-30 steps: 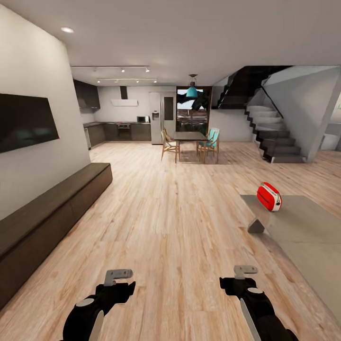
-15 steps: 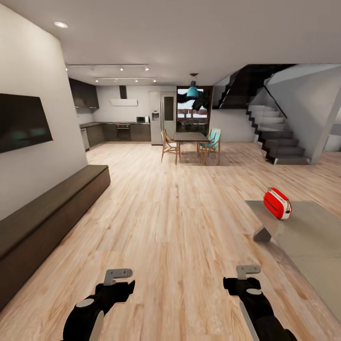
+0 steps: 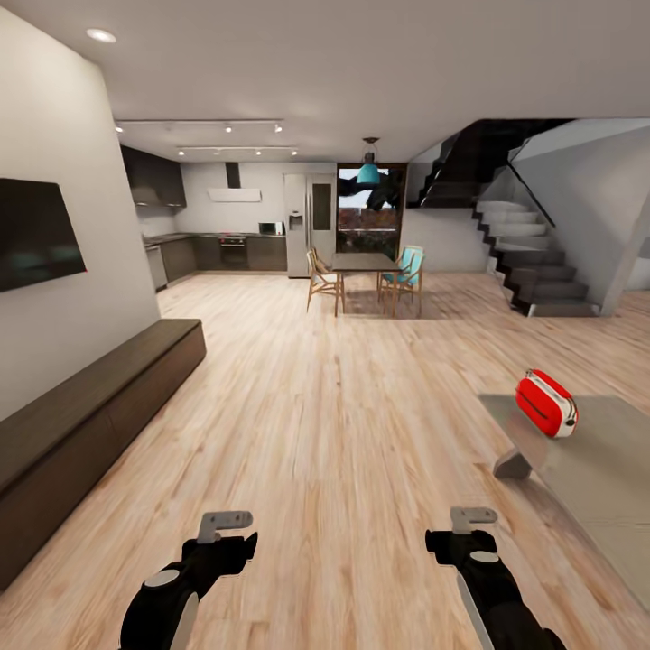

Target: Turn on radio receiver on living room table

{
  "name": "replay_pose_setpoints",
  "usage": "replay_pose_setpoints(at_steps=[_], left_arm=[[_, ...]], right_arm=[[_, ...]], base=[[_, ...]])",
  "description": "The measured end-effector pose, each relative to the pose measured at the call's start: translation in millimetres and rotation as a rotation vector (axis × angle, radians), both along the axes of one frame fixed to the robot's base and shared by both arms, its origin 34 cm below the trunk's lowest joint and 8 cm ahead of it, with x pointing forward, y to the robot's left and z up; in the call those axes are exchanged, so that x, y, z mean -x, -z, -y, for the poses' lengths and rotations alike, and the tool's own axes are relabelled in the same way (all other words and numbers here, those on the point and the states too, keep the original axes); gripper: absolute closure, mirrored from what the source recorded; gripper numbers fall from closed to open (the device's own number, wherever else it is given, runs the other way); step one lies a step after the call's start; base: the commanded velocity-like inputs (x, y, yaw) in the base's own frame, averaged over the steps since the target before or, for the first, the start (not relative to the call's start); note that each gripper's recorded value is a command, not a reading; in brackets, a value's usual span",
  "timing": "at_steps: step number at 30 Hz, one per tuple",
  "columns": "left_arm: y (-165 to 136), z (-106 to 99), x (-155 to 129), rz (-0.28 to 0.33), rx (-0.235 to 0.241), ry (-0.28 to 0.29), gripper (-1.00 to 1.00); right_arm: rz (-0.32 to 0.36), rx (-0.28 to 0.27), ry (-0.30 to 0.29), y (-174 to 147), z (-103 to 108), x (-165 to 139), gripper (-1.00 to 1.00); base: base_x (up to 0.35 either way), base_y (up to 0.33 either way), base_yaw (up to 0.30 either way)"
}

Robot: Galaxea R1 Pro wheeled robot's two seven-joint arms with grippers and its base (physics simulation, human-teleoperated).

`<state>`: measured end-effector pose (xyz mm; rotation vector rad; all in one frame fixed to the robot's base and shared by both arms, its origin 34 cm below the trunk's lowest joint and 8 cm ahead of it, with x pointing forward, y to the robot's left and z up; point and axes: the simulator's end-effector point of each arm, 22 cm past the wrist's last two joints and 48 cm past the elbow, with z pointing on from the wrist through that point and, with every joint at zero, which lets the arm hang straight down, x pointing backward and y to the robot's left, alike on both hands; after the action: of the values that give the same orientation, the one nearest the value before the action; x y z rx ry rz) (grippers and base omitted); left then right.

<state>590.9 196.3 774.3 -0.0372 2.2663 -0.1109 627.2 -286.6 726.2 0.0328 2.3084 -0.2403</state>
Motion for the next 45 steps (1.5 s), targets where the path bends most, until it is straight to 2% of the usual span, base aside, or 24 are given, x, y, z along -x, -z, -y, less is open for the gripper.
replay_pose_setpoints(at_steps=[39,45], left_arm=[[0.5,-1.0,-0.1,-0.001,-0.004,0.000,-1.00],[0.3,-0.9,0.0,0.000,-0.003,0.000,-1.00]], right_arm=[[-0.001,-0.003,-0.001,0.3,-2.3,0.1,-1.00],[-0.001,-0.003,-0.001,0.0,-2.3,0.1,-1.00]], base=[[0.339,0.015,0.000],[0.335,0.114,-0.144]])
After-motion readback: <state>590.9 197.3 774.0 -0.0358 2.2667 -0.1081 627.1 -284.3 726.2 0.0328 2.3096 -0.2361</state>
